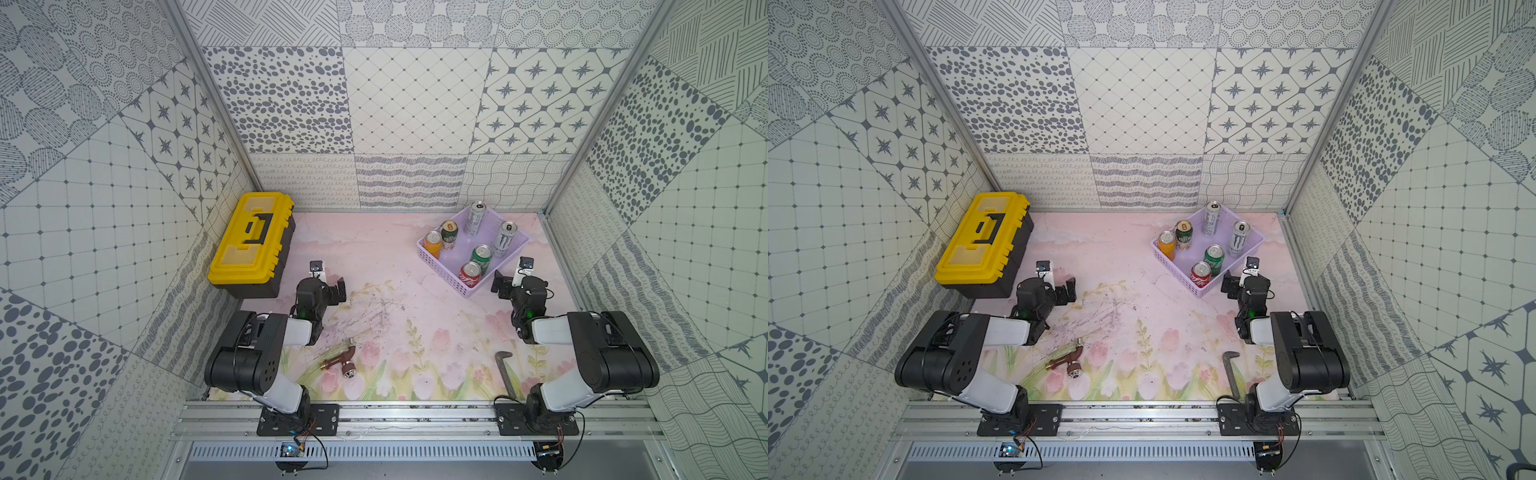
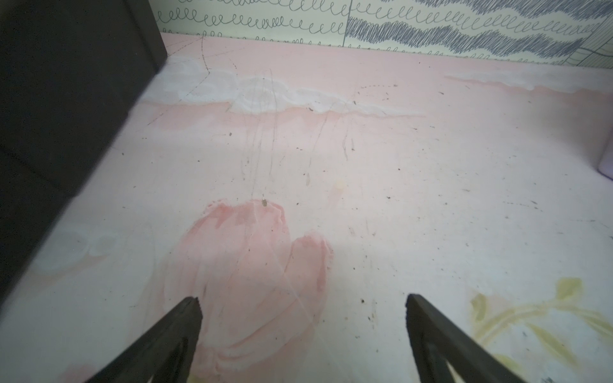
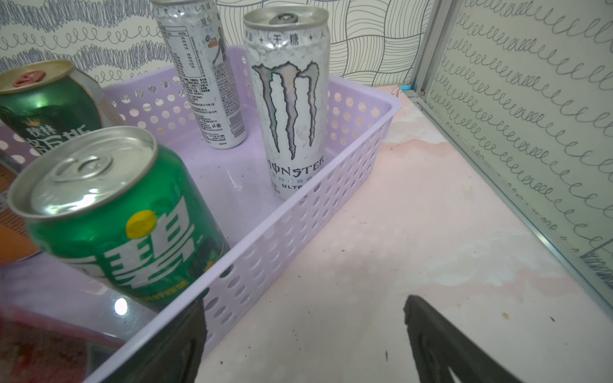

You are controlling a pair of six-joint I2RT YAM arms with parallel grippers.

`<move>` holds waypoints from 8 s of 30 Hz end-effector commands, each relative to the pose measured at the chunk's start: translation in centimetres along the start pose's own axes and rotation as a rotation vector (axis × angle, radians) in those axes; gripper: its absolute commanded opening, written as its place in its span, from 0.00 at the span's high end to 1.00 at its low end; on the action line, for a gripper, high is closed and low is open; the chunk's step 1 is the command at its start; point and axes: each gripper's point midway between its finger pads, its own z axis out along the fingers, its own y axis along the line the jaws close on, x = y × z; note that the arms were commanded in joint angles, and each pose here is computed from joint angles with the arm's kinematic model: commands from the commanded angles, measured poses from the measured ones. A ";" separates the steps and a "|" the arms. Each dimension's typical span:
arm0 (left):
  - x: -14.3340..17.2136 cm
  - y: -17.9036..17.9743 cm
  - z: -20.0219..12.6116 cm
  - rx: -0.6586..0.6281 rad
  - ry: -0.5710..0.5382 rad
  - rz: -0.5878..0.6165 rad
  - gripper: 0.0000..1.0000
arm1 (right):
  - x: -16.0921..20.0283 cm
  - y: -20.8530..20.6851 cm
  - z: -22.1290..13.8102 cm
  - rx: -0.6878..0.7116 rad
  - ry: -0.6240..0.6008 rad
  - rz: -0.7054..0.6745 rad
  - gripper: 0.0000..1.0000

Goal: Take out the drinks from the basket
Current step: Move the basket to the center of the board.

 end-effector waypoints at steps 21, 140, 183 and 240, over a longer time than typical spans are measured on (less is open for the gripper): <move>-14.3 -2.4 -2.0 0.034 -0.186 -0.196 0.00 | -7.8 -6.2 -2.9 0.391 -0.034 0.389 0.03; -7.4 -16.2 -3.1 0.398 0.582 -0.522 0.05 | 2.7 20.0 -2.4 -0.537 0.898 0.065 1.00; -4.5 -14.2 -4.0 0.180 0.593 -0.405 0.19 | 2.7 20.4 -4.4 -0.432 0.828 0.085 1.00; -3.2 -16.4 -1.2 0.052 0.564 -0.262 0.64 | 1.0 18.4 -5.5 -0.352 0.744 0.113 0.82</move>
